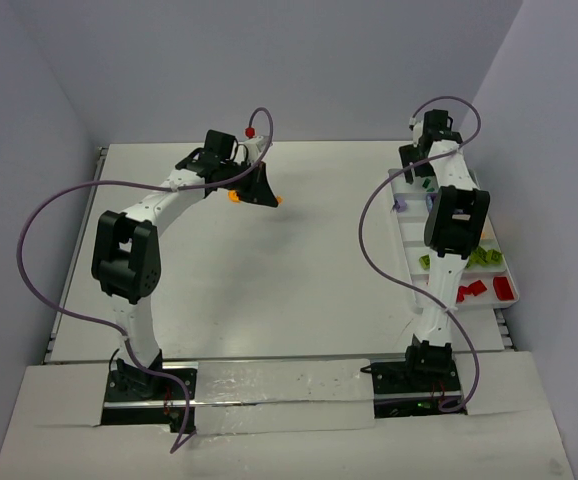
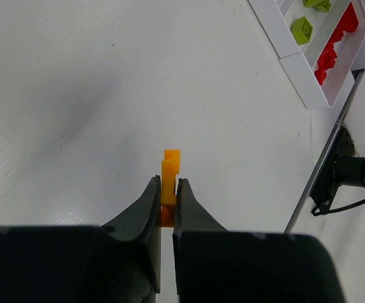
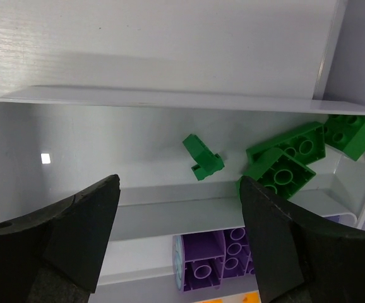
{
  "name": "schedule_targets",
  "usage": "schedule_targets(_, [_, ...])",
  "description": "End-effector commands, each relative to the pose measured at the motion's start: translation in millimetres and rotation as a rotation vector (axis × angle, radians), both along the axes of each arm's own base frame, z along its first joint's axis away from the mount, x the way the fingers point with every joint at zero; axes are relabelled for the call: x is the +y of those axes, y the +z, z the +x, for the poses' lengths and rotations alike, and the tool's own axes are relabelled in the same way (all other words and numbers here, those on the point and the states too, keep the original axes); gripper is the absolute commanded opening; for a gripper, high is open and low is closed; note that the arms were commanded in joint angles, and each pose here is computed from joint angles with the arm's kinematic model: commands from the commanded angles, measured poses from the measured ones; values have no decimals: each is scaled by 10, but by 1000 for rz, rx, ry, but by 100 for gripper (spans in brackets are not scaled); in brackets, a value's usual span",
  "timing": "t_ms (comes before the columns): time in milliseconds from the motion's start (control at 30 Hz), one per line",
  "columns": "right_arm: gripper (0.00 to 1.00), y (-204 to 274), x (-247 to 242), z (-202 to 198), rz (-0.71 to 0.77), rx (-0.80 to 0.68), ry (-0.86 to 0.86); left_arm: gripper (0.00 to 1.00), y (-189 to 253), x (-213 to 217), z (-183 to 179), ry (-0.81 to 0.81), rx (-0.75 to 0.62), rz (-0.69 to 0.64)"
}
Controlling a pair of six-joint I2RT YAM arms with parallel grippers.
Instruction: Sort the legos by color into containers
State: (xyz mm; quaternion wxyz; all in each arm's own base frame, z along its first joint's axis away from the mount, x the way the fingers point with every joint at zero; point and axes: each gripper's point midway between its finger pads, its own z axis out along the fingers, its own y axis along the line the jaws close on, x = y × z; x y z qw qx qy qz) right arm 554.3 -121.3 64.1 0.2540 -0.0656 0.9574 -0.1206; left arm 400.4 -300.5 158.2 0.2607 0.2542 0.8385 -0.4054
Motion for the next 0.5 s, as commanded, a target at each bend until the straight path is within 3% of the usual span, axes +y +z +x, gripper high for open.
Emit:
schedule_targets(0, [81, 505, 170, 62, 57, -119, 25, 0, 242, -34, 43, -20, -58, -47])
schedule_targets(133, [79, 1197, 509, 29, 201, -259, 102, 0, 297, -60, -7, -41, -42, -84])
schedule_targets(300, [78, 1851, 1158, -268, 450, -351, 298, 0, 503, -159, -222, -120, 56, -239])
schedule_targets(467, [75, 2141, 2029, -780, 700, -304, 511, 0, 677, -216, -515, -218, 135, -402])
